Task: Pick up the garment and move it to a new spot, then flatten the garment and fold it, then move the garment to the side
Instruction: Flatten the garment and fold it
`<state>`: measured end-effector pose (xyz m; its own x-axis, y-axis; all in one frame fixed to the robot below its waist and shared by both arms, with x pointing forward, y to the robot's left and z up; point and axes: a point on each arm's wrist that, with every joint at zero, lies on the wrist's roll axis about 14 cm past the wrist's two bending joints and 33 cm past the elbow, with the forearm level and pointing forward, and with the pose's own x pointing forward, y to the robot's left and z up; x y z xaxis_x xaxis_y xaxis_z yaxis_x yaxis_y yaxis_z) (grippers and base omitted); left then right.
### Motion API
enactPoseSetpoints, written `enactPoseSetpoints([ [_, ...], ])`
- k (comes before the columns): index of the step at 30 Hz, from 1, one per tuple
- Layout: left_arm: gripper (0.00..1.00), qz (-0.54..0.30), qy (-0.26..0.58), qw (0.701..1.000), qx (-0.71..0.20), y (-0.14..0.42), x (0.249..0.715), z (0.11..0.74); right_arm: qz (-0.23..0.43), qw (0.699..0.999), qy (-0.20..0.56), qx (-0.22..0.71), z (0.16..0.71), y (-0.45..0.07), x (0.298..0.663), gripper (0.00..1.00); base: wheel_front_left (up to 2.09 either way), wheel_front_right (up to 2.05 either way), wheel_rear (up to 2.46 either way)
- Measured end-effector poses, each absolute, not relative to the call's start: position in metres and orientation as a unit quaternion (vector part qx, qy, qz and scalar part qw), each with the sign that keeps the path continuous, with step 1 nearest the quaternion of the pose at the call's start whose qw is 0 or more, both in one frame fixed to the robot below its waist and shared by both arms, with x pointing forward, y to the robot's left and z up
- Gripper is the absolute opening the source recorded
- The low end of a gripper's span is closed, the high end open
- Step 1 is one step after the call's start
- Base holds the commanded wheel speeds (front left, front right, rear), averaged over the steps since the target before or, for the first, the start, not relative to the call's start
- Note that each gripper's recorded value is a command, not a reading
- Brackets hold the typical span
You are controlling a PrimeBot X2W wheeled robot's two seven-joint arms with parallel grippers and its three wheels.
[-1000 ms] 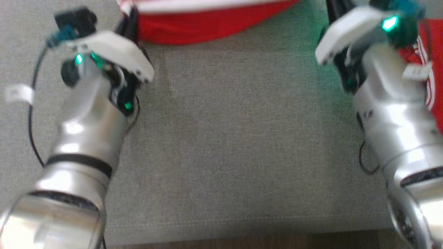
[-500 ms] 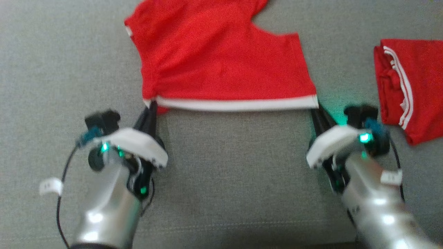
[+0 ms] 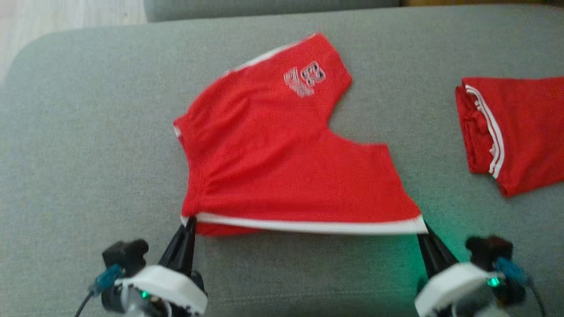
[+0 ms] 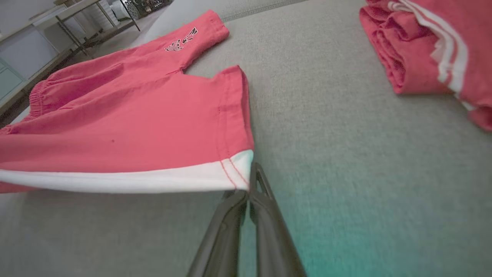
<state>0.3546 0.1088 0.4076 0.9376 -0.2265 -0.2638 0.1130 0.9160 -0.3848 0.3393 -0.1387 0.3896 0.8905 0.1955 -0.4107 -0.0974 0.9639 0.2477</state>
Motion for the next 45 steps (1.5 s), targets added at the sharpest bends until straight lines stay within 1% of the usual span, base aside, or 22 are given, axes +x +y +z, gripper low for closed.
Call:
enactPoseSetpoints([
  [4,0.00,-0.081,0.157,0.967,-0.182,0.114,0.335,0.419,0.069,0.962,0.244,0.106,0.401,-0.143,0.305,0.00,0.00,0.00,0.00],
  [8,0.00,-0.071,0.166,0.966,-0.185,0.120,0.317,0.426,0.067,0.961,0.248,0.099,0.417,-0.146,0.287,0.00,0.00,0.00,0.00],
  [15,0.00,-0.065,0.161,0.966,-0.193,0.122,0.316,0.440,0.062,0.963,0.242,0.096,0.432,-0.153,0.289,0.00,0.00,0.00,0.00],
  [18,0.00,-0.064,0.169,0.963,-0.198,0.123,0.319,0.439,0.066,0.964,0.242,0.094,0.432,-0.151,0.299,0.00,0.00,0.00,0.00],
  [21,0.00,-0.070,0.170,0.960,-0.209,0.121,0.332,0.442,0.072,0.969,0.222,0.086,0.440,-0.150,0.327,0.00,0.00,0.00,0.00],
  [26,0.00,-0.086,0.151,0.960,-0.218,0.120,0.368,0.455,0.096,0.975,0.186,0.073,0.456,-0.142,0.389,0.00,0.00,0.00,0.00],
  [32,0.00,-0.085,0.147,0.962,-0.216,0.126,0.407,0.451,0.128,0.973,0.185,0.054,0.451,-0.128,0.458,0.00,0.00,0.00,0.00],
  [33,0.00,-0.085,0.147,0.962,-0.216,0.126,0.407,0.451,0.128,0.973,0.185,0.054,0.451,-0.128,0.458,0.00,0.00,0.00,0.00],
  [39,0.00,-0.078,0.148,0.958,-0.232,0.130,0.440,0.440,0.163,0.968,0.188,0.033,0.446,-0.104,0.526,0.00,0.00,0.00,0.00],
  [45,0.00,-0.061,0.153,0.959,-0.231,0.142,0.466,0.425,0.200,0.957,0.209,0.017,0.424,-0.072,0.568,0.00,0.00,0.00,0.00],
])
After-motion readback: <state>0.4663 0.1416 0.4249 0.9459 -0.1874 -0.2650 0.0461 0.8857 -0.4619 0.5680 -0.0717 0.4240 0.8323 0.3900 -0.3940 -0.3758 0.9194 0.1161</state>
